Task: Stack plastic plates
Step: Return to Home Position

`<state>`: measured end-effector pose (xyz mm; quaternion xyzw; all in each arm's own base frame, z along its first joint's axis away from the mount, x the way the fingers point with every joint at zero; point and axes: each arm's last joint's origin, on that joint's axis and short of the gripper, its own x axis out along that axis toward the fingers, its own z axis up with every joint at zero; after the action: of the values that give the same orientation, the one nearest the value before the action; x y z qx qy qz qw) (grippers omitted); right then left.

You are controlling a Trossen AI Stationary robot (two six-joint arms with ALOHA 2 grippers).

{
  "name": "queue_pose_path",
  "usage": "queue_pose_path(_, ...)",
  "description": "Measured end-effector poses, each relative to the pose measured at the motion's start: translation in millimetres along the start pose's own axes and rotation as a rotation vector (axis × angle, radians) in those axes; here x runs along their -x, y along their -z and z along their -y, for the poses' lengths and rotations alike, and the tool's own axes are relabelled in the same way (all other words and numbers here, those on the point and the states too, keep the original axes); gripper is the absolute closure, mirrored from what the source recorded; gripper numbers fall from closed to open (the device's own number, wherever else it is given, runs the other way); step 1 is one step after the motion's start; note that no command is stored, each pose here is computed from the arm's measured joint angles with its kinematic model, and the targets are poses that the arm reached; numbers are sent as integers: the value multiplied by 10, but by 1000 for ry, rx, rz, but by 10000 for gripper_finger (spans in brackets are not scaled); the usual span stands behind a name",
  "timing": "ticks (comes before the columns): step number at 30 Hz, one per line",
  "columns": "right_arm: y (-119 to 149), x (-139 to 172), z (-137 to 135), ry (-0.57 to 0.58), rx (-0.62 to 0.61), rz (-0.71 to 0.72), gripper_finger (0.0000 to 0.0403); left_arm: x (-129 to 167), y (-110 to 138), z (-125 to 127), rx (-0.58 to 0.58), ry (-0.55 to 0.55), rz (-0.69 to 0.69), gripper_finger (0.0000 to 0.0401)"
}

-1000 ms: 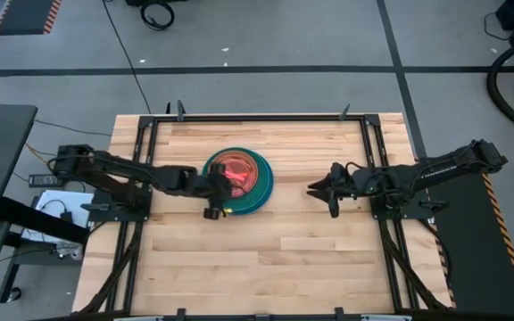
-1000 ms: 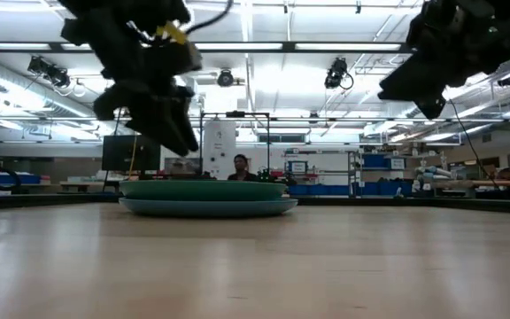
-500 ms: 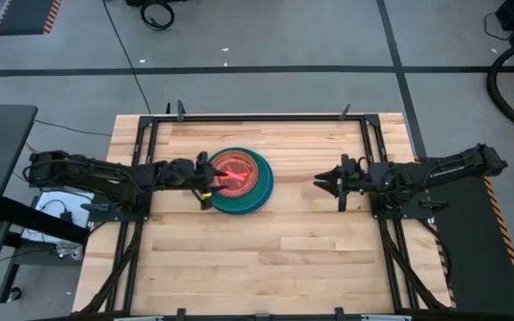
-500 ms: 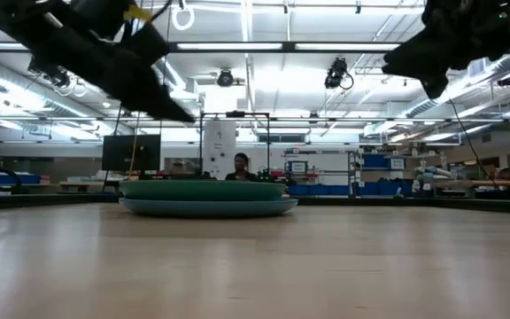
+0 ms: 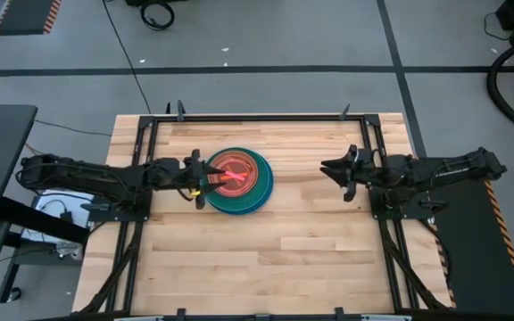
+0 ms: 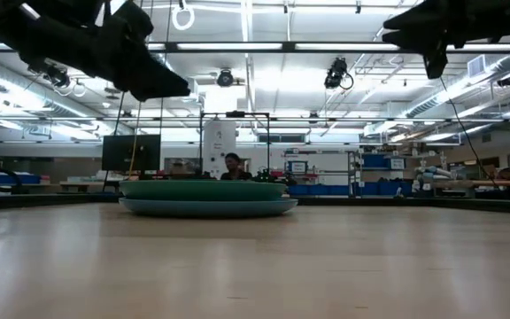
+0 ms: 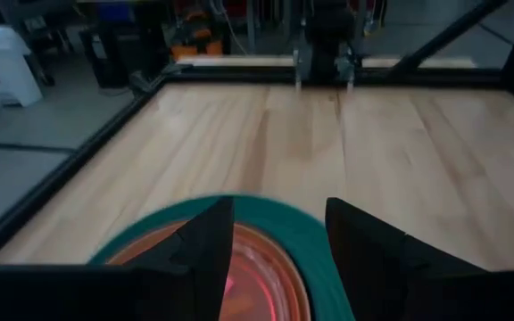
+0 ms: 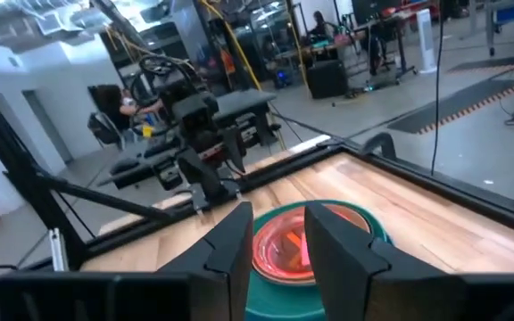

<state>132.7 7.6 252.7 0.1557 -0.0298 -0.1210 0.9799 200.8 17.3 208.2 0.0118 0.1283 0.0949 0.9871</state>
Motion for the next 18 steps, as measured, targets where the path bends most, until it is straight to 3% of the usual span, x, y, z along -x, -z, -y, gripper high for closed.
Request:
queue_pose_path(7,-25,57,18,2,11,12,289,177,-24,-61,-1,-38,-35,215)
queue_pose_path(13,-31,166,74,46,46,6,289,472,-73,-159,14,-83,26,239)
queue_pose_path(18,65,227,142,79,47,21,289,632,107,-188,48,-101,88,257)
